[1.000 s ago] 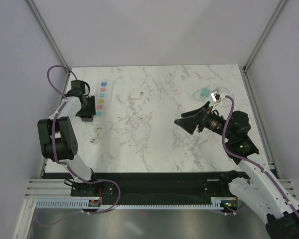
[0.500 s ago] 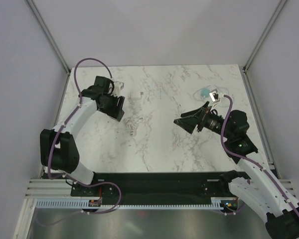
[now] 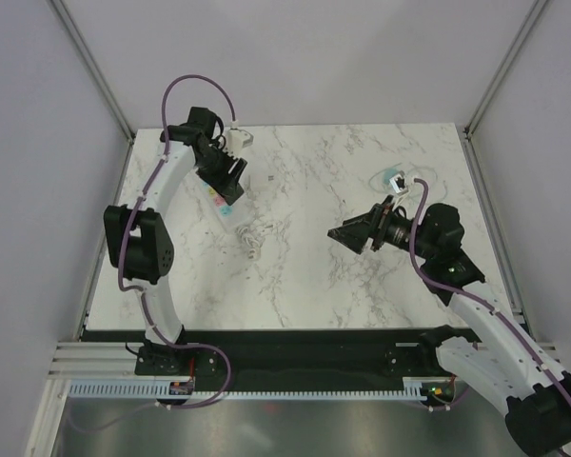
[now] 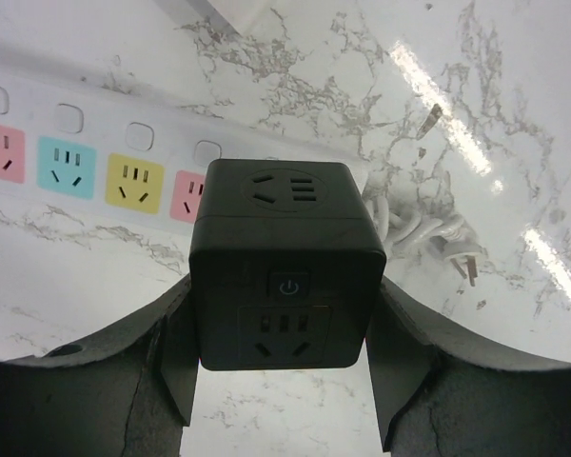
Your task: Insert the plug
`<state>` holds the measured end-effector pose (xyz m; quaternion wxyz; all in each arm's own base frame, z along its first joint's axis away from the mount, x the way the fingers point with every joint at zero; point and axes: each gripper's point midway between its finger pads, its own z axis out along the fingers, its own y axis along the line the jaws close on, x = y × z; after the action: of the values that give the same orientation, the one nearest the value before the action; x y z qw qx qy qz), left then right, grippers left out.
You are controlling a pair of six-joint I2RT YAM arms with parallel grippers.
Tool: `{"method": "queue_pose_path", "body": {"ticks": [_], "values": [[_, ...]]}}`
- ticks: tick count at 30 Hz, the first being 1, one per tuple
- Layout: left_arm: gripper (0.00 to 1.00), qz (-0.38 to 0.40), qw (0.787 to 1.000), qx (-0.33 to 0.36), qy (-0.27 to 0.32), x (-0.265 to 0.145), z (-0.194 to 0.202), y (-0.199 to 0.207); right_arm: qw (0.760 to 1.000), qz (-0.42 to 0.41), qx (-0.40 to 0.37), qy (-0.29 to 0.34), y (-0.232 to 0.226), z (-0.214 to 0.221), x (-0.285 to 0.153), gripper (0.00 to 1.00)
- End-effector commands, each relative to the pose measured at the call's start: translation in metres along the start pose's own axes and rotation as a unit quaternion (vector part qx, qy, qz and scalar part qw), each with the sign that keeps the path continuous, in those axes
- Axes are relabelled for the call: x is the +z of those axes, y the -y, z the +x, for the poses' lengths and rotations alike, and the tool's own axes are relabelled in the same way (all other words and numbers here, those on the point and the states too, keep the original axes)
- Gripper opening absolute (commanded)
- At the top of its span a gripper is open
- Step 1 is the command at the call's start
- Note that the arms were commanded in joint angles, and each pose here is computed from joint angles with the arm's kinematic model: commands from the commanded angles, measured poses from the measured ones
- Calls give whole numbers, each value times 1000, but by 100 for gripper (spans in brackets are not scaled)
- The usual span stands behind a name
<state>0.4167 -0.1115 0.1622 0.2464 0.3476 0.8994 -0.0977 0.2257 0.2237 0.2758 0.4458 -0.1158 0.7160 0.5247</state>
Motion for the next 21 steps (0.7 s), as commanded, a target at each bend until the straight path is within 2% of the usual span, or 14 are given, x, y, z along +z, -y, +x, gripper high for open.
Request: {"method": "queue_pose_path", "body": {"ticks": [1, 5, 10, 16, 21], "values": [[2, 25, 997, 54, -47, -3, 12, 0, 1000, -17, -24, 3, -12, -11, 0, 98], [2, 27, 994, 73, -71, -1, 26, -6, 1000, -19, -14, -20, -11, -4, 1, 98], [2, 44, 992, 98, -64, 4, 25, -8, 1000, -9, 9, -24, -7, -1, 4, 98], [2, 52, 992, 94, -65, 23, 22, -21, 1000, 13, 12, -21, 0, -3, 4, 98], [2, 82, 991, 89, -52, 37, 16, -16, 1000, 27, 3, -11, 2, -6, 1, 98]]}}
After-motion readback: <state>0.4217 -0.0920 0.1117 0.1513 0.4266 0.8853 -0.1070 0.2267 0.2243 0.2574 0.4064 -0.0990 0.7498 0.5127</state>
